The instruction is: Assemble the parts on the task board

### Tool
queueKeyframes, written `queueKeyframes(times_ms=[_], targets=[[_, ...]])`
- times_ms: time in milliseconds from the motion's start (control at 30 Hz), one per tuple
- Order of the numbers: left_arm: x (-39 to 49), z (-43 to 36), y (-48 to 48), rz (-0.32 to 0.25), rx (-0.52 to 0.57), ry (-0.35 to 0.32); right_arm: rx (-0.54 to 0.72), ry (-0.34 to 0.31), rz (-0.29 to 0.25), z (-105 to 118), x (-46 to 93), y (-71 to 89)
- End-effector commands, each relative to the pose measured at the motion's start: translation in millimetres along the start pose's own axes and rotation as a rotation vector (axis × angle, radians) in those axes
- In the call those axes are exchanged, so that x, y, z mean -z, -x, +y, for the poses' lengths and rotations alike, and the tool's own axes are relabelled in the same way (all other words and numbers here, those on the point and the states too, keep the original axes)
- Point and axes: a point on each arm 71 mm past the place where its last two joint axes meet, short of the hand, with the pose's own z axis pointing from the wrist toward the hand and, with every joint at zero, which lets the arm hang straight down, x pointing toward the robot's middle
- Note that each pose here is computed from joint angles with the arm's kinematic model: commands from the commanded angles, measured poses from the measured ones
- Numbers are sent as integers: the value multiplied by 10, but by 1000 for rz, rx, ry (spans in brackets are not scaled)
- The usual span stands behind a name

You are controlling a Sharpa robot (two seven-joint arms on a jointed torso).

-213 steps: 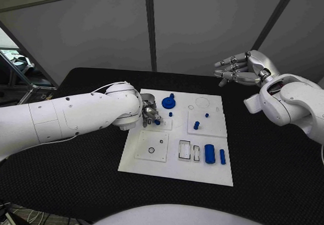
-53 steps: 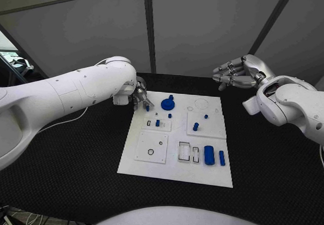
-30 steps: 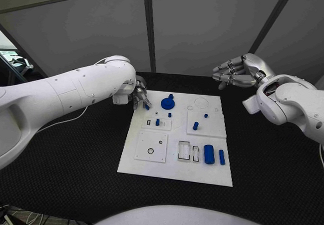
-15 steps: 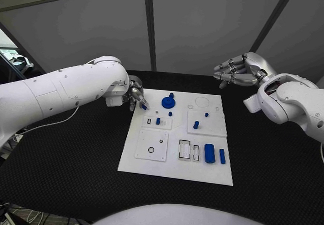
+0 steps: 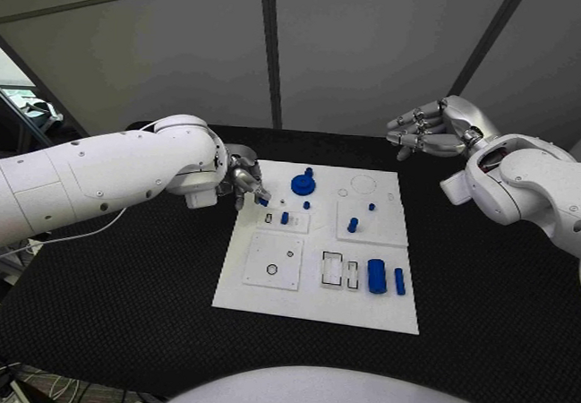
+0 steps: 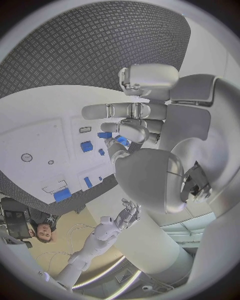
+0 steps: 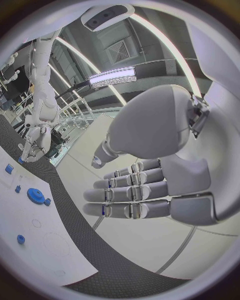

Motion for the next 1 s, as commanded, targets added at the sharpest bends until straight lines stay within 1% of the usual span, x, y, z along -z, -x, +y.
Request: queueKeyframes(times_ms=[33,233,400,700,1000], targets=[[10,-2,-36,-45,-2,12,0,11,2,12,-2,2],[-23,27,-164,-33,-11,26,0,10,4,7,2,-3],[-55,38,-228,-32,-30,34,-1,9,7,3,5,-4],[-82,37,-258,-35,-48,43,-1,11,8,5,7,-7],[-92,0,-285,-20,-60,35,-2,13,6,6,5,-10]])
